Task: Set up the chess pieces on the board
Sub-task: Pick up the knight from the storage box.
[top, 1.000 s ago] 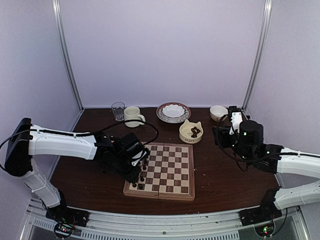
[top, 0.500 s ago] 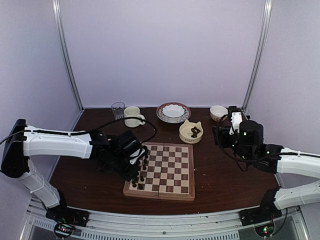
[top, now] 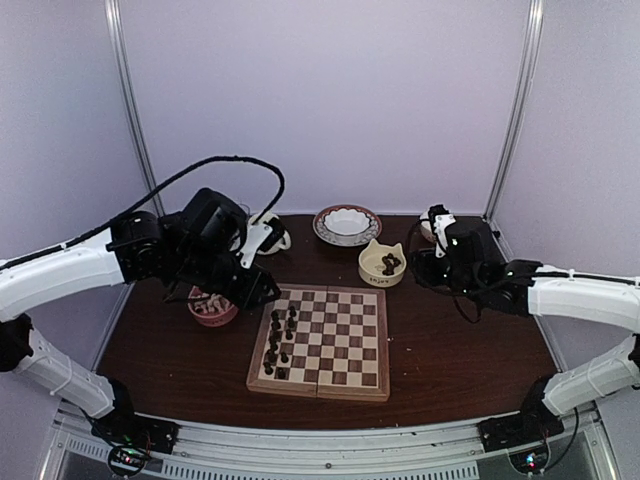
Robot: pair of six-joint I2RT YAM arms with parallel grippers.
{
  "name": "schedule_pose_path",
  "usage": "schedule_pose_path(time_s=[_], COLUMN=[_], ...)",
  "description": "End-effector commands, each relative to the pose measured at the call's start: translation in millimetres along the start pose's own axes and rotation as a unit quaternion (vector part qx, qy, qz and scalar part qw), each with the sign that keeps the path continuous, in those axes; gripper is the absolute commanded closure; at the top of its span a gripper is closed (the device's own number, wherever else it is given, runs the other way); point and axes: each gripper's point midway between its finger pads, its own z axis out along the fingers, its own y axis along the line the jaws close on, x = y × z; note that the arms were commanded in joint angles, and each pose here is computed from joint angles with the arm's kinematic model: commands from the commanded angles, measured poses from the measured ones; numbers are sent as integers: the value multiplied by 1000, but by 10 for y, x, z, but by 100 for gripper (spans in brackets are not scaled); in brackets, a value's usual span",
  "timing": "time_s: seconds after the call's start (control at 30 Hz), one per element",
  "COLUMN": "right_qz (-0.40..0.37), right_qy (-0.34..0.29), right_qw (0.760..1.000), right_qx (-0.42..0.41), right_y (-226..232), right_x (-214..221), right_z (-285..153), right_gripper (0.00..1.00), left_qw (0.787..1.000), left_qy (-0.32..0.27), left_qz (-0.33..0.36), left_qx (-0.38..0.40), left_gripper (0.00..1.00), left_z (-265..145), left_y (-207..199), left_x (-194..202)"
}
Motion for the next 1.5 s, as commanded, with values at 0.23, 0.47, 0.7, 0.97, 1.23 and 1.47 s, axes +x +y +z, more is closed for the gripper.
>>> schedule_pose_path(time_s=[0.23, 0.47, 0.7, 0.97, 1.23, 1.47], right_qz=[15, -34, -44, -46, -50, -50], right_qy=[172, 251, 290, 300, 324, 335], right_qw=[985, 967, 955, 952, 944, 940], right_qx=[-24, 19, 36, 44, 42, 42], right_y=[97, 38, -79, -171, -159, -164], right_x=[94, 325, 567, 655, 823, 871], right_z=[830, 1514, 1972, 2174, 2312, 2319], right_gripper=[57, 59, 62, 63, 70, 72], left_qw=[965, 950, 931, 933, 938, 936], left_qy=[-229, -264, -334, -323, -306, -310], left_qz=[-114, -94, -97, -97, -92, -91], left_qx=[-47, -137, -111, -122, -135, -136], left_gripper=[68, 67, 63, 60, 60, 60], left_z=[-153, -249, -506, -384, -290, -336], left_y=[748, 1095, 1063, 1107, 1137, 1143], left_x=[-698, -422, -361, -316, -300, -301])
